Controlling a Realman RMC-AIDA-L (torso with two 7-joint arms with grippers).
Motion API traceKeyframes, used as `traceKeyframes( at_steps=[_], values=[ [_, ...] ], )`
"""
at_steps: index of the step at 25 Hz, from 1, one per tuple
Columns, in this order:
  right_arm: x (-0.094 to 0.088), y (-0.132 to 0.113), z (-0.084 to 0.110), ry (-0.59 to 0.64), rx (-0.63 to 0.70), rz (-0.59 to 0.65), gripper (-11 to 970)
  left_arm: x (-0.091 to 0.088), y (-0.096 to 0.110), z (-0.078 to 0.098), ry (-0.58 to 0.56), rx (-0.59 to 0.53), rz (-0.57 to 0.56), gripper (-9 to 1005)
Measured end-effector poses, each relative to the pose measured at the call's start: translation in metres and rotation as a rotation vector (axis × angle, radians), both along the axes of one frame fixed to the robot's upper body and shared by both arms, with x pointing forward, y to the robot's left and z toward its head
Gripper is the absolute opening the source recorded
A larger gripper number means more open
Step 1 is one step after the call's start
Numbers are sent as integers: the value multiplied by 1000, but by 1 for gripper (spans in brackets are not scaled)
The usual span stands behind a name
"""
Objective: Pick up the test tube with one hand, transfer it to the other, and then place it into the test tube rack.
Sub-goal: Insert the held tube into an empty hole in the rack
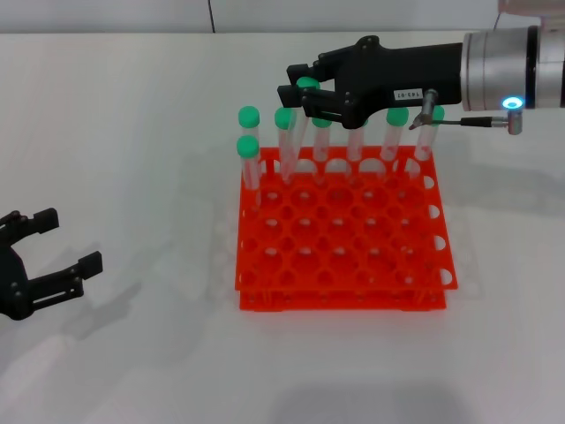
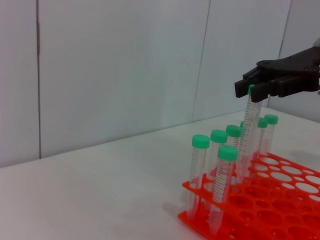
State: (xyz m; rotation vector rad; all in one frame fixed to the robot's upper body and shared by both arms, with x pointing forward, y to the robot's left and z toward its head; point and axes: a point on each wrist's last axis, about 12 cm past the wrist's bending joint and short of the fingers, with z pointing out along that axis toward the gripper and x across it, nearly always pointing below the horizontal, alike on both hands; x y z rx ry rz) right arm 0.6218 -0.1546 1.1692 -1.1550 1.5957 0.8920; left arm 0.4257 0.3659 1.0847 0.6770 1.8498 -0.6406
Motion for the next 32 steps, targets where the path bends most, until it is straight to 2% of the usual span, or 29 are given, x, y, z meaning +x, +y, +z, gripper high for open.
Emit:
traceKeyframes(
  at_steps=[13,32],
  values=[
    [1,13,-3,-6,-39,8,320,7,-2,0,5,12,-7,894],
    [2,12,-6,-9,-63,-3,332,13,-5,1,1,10,-17,893]
  ],
)
